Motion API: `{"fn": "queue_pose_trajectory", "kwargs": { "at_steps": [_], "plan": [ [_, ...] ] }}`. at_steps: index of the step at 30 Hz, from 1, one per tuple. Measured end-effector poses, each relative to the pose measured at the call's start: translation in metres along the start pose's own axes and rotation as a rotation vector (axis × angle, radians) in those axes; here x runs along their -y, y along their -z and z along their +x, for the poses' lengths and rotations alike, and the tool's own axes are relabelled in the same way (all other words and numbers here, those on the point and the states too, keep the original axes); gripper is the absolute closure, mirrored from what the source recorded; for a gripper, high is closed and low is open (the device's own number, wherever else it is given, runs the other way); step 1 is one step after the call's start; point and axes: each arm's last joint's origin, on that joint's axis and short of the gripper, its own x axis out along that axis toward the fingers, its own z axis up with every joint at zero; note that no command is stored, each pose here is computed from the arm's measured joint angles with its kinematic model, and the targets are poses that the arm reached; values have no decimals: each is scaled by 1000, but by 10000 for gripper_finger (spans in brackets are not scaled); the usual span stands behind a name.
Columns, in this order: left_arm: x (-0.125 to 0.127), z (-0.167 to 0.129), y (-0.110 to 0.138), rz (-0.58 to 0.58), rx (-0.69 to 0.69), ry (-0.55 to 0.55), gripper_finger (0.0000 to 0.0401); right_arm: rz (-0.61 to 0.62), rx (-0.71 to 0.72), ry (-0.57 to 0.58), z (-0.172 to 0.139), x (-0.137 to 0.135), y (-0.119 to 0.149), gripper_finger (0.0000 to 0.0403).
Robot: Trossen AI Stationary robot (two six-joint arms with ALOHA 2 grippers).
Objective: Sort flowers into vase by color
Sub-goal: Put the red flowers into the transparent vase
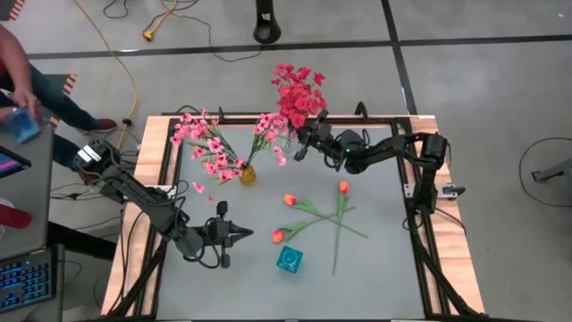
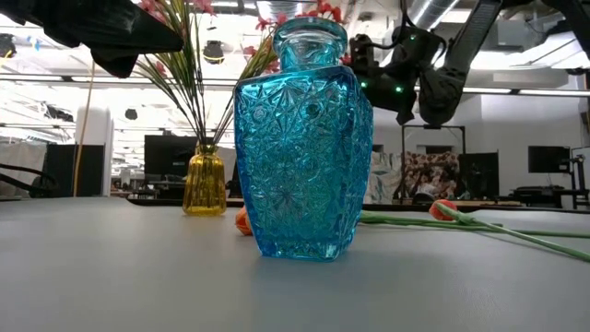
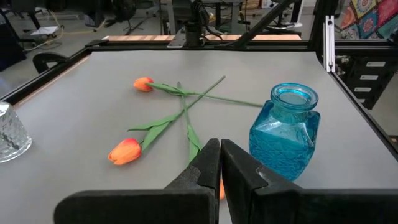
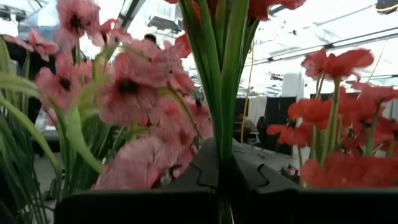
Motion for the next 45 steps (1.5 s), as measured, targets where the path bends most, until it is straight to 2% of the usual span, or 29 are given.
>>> {"fn": "queue_pose_trajectory", "kwargs": {
  "at_steps": [8, 15, 34, 38, 45],
  "plan": [
    [0, 0, 0, 0, 0, 0, 400, -6, -57, 0, 0, 2, 6, 364],
    [0, 0, 0, 0, 0, 0, 400, 54, -122, 15, 0, 7, 13, 349],
    [0, 0, 0, 8, 0, 0, 400, 51, -129, 12, 0, 6, 13, 343],
    [0, 0, 0, 8, 0, -1, 400, 51, -130, 12, 0, 6, 13, 317],
    [0, 0, 0, 8, 0, 0, 400, 49, -176, 27, -1, 4, 17, 233]
  ]
}}
